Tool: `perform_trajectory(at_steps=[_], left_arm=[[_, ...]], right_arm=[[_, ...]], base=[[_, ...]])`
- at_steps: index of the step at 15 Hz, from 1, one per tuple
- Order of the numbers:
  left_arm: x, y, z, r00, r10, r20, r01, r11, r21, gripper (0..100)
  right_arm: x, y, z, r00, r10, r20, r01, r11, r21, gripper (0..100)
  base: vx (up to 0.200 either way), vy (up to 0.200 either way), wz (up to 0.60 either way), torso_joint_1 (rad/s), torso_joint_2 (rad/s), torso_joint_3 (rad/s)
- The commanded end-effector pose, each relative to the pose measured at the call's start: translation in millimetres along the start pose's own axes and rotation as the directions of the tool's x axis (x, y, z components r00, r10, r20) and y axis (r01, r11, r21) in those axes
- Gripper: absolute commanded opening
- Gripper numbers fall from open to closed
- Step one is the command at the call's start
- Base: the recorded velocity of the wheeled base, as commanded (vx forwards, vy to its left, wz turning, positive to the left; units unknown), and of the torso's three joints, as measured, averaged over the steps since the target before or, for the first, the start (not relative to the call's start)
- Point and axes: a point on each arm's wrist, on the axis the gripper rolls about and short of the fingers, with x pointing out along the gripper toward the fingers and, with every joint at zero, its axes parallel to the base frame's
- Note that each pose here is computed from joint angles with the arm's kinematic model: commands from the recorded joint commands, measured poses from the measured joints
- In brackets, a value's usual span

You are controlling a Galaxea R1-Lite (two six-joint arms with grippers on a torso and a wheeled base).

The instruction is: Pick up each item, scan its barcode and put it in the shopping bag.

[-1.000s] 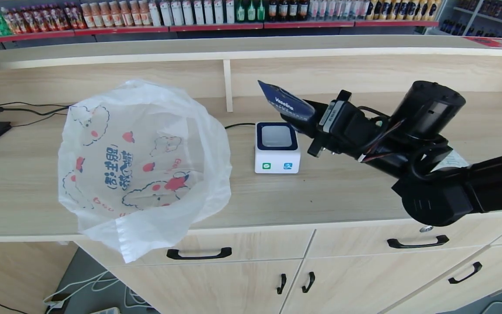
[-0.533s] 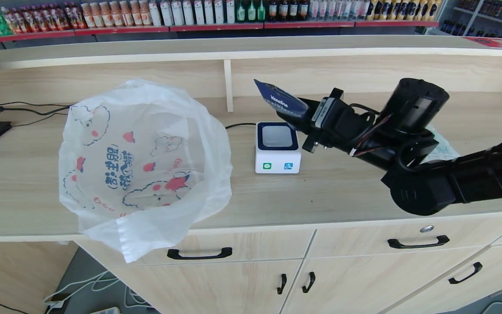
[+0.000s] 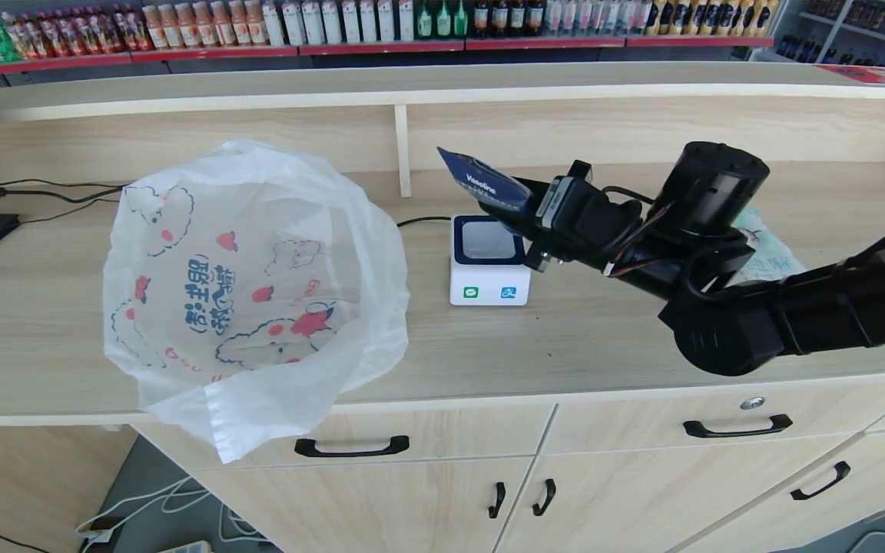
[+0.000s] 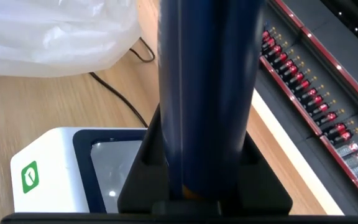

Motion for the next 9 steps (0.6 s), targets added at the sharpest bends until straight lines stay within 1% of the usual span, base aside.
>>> perform_trajectory(at_steps=[1, 9], left_arm=[[0.0, 0.0, -0.1, 1.0, 0.002, -0.001, -0.002, 1.0, 0.0, 0], [0.0, 0.0, -0.1, 1.0, 0.0, -0.001, 0.0, 1.0, 0.0, 0]], right_arm=[[0.0, 0.7, 0.3, 1.0, 0.002, 0.0, -0.002, 1.0, 0.001, 0], [-0.7, -1.9, 1.6, 1.0, -0.003, -0.012, 0.003, 1.0, 0.002, 0]], base=[[0.0, 0.0, 0.0, 0.0, 0.0, 0.0], [0.0, 0.0, 0.0, 0.0, 0.0, 0.0]])
